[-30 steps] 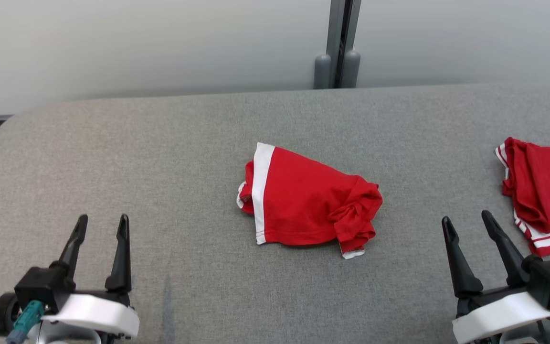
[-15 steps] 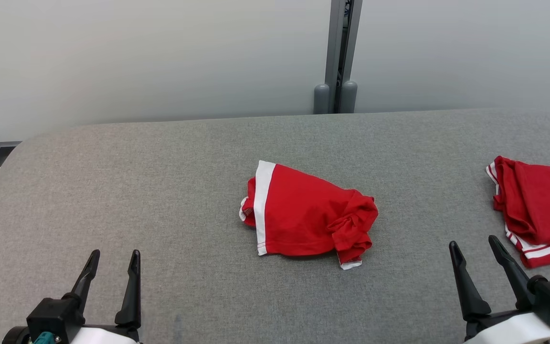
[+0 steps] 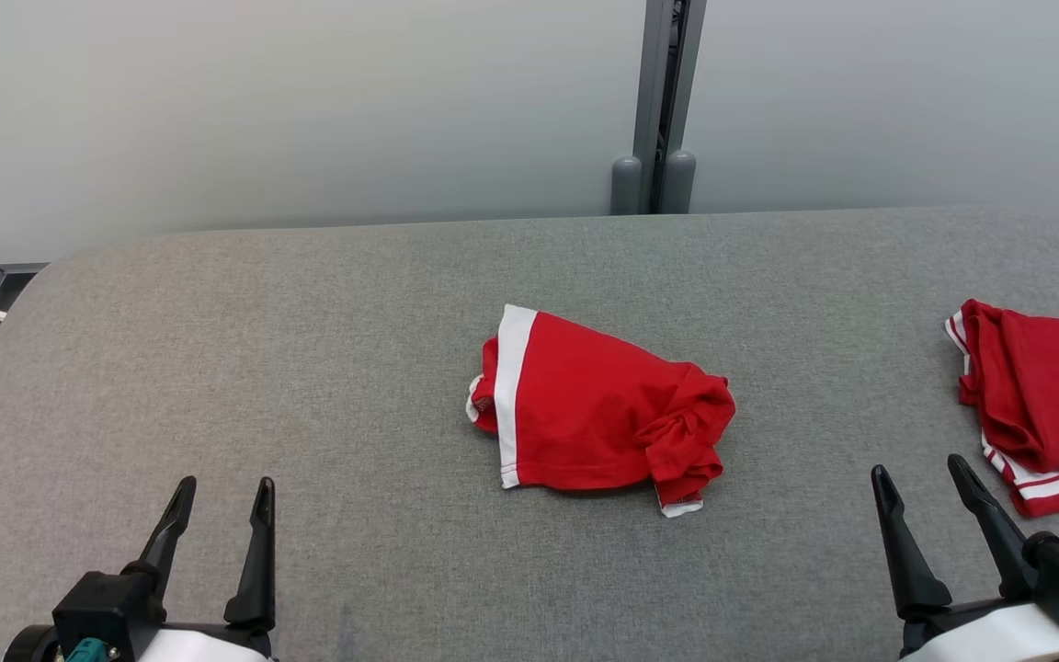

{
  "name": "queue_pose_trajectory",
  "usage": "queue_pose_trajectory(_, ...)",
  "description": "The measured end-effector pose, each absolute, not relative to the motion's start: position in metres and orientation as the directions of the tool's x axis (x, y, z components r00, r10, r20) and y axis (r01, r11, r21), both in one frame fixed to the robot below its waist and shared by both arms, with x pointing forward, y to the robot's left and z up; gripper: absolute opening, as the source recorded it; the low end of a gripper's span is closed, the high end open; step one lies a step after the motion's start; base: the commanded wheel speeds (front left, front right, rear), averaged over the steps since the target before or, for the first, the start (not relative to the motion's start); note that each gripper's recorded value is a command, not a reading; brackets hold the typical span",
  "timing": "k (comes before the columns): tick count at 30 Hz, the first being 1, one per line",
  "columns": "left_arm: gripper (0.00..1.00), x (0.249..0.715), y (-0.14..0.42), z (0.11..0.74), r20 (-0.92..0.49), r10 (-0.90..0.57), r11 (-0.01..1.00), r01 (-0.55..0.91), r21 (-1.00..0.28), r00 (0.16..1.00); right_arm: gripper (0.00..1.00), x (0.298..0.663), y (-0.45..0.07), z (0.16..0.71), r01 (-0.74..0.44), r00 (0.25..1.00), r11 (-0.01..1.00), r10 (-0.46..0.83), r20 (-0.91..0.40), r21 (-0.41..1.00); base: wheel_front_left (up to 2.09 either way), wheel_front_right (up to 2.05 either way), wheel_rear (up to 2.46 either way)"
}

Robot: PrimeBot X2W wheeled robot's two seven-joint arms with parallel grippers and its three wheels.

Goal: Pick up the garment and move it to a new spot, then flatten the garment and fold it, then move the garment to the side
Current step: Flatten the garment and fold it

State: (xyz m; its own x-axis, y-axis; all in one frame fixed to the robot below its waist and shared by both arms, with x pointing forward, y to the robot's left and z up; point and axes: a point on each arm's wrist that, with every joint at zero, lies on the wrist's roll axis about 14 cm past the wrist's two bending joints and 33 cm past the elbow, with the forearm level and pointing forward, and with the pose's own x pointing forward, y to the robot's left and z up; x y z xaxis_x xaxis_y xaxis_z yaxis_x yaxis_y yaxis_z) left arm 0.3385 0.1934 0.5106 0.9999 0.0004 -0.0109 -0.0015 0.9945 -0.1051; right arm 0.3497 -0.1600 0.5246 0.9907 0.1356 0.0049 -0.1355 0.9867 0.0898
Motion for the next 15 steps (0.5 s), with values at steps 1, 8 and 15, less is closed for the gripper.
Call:
queue_pose_trajectory(1,1.00,0.338,0.193,0.511,-0.011,0.001,0.994,-0.002,-0.105,1.000,1.00,0.350,-0.160,0.524,-0.136,0.991,0.987,0.136,0.005,0.090,0.00,0.00,0.00)
queue_pose_trajectory(8,1.00,0.338,0.194,0.509,-0.021,0.008,0.994,-0.010,-0.108,1.000,1.00,0.356,-0.147,0.521,-0.172,0.985,0.981,0.174,-0.006,0.094,0.00,0.00,0.00)
queue_pose_trajectory(15,1.00,0.347,0.198,0.514,0.001,0.027,0.993,-0.027,-0.113,1.000,1.00,0.376,-0.095,0.517,-0.366,0.929,0.930,0.367,-0.034,0.036,0.00,0.00,0.00)
